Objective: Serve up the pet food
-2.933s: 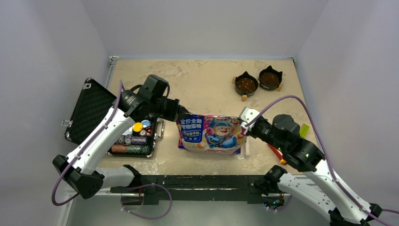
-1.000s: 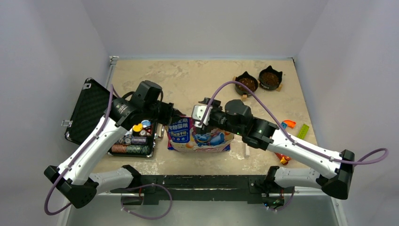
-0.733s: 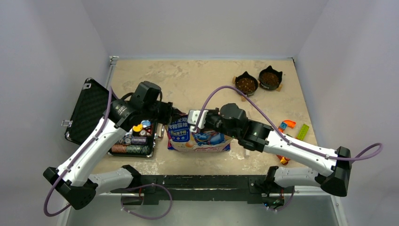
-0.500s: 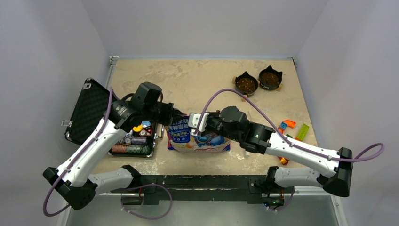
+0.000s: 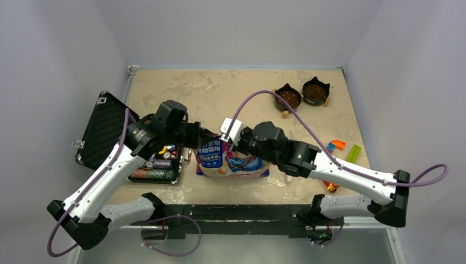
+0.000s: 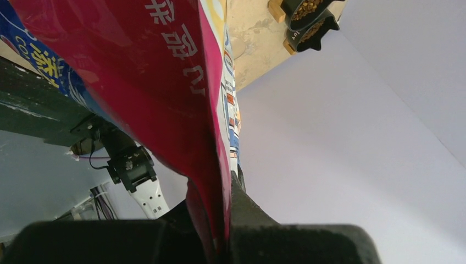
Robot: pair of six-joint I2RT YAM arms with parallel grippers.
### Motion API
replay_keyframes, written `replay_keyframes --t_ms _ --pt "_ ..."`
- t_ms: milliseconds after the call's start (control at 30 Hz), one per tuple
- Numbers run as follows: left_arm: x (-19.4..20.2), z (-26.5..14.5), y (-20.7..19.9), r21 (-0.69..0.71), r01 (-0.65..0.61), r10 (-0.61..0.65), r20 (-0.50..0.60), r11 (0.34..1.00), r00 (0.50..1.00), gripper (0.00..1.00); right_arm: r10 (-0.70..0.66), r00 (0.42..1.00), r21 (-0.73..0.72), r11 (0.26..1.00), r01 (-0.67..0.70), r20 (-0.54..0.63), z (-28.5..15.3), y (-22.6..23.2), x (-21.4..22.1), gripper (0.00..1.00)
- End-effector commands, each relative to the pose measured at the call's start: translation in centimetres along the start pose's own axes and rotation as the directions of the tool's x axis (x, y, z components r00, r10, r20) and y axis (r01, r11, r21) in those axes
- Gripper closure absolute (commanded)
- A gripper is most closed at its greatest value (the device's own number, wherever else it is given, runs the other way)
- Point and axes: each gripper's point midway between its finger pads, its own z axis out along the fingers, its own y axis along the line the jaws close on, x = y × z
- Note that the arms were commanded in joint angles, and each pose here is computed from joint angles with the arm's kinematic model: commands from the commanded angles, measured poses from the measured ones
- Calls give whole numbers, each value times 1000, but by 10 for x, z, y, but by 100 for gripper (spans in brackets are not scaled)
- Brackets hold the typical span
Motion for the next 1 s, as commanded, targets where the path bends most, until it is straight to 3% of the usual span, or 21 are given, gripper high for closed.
replay_keyframes --t_ms 0,167,333,600,767,900,967 --pt "-35 -22 8 38 114 -118 120 993 986 100 141 984 504 861 -66 -112 -52 -96 30 100" --pt "-61 -40 5 28 88 -92 224 996 970 100 158 978 604 796 -46 -134 -82 -110 55 100" --pt "-64 -41 6 15 67 -69 230 998 971 100 216 963 670 741 -55 -160 -108 -126 71 100" --pt "-63 -40 8 20 60 -63 219 998 974 100 172 967 652 758 -9 -186 -115 -130 72 100" --pt "-57 -35 8 24 56 -59 175 998 983 100 99 990 427 903 -48 -98 -96 -96 51 100" --pt "-46 -21 5 57 29 -34 84 998 996 99 96 992 247 966 -74 -79 -77 -69 34 100" --pt "-40 -15 5 69 21 -23 38 997 999 77 97 992 127 988 -85 -86 -65 -50 26 100"
